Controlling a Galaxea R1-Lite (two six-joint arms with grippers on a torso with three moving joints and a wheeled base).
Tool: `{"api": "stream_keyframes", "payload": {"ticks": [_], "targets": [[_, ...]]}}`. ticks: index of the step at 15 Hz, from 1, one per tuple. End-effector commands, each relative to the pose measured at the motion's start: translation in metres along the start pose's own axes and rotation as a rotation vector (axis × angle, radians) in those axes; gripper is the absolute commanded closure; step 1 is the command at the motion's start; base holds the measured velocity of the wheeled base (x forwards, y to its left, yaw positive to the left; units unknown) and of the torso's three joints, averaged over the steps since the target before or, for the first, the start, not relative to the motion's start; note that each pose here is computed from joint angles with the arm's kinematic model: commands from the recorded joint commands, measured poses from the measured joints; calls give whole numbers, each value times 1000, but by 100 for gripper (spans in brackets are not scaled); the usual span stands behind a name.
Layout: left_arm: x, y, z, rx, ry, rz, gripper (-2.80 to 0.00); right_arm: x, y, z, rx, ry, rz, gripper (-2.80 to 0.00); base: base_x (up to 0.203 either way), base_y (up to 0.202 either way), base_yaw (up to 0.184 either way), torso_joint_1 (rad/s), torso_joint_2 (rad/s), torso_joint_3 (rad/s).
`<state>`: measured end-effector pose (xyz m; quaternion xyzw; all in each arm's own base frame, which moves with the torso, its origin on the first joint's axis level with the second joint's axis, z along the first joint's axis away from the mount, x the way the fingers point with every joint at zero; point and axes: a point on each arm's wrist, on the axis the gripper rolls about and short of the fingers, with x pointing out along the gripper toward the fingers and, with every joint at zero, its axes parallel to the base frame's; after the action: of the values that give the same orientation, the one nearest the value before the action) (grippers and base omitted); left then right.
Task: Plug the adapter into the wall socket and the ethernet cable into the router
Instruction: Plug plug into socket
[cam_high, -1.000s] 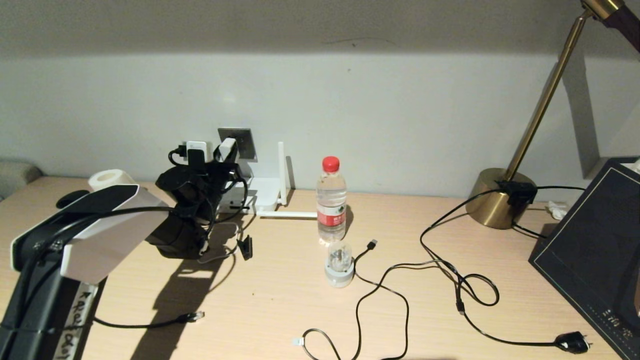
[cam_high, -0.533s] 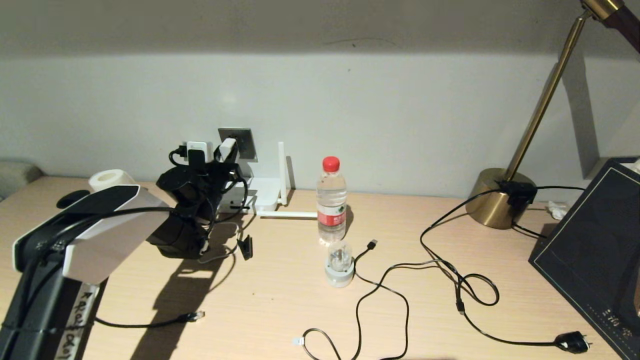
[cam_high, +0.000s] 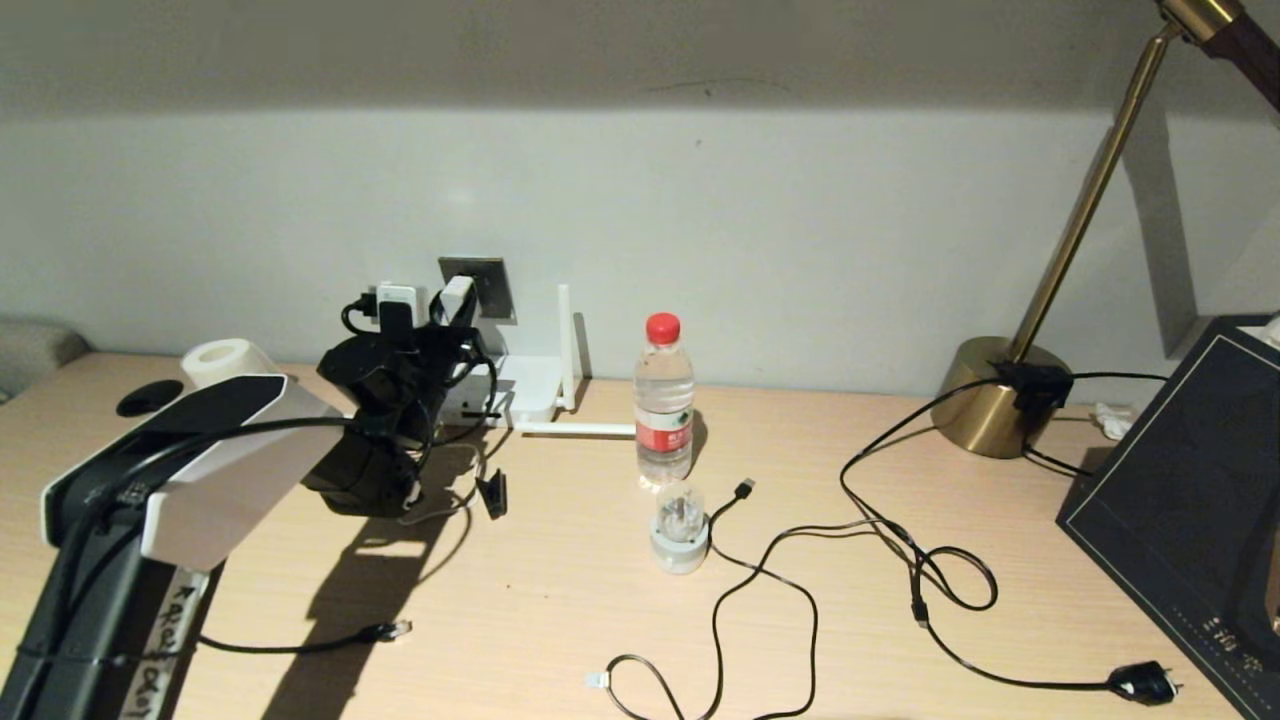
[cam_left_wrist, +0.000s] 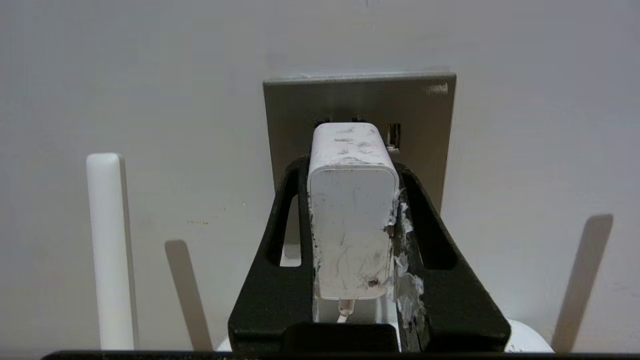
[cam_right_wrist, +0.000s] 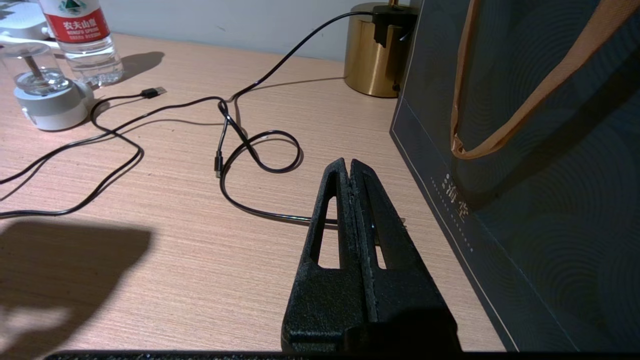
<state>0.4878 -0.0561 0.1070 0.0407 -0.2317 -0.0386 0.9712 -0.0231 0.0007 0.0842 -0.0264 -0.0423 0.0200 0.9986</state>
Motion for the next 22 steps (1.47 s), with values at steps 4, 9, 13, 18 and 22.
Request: {"api": "stream_keyframes", "payload": {"ticks": [4, 9, 13, 18, 22], "targets": [[1, 0, -1, 0, -5, 1, 0, 2, 0, -10, 1, 34, 3, 0, 0, 0, 0, 0, 0, 0], [2, 0, 2, 0, -11, 1, 0, 2, 0, -10, 1, 34, 3, 0, 0, 0, 0, 0, 0, 0], [2, 0, 2, 0, -5, 1, 0, 2, 0, -10, 1, 34, 3, 0, 0, 0, 0, 0, 0, 0], [6, 0, 2, 0, -2, 0, 0, 2, 0, -10, 1, 34, 3, 0, 0, 0, 0, 0, 0, 0], [10, 0, 4, 0, 0, 0, 0, 2, 0, -10, 1, 34, 3, 0, 0, 0, 0, 0, 0, 0]]}}
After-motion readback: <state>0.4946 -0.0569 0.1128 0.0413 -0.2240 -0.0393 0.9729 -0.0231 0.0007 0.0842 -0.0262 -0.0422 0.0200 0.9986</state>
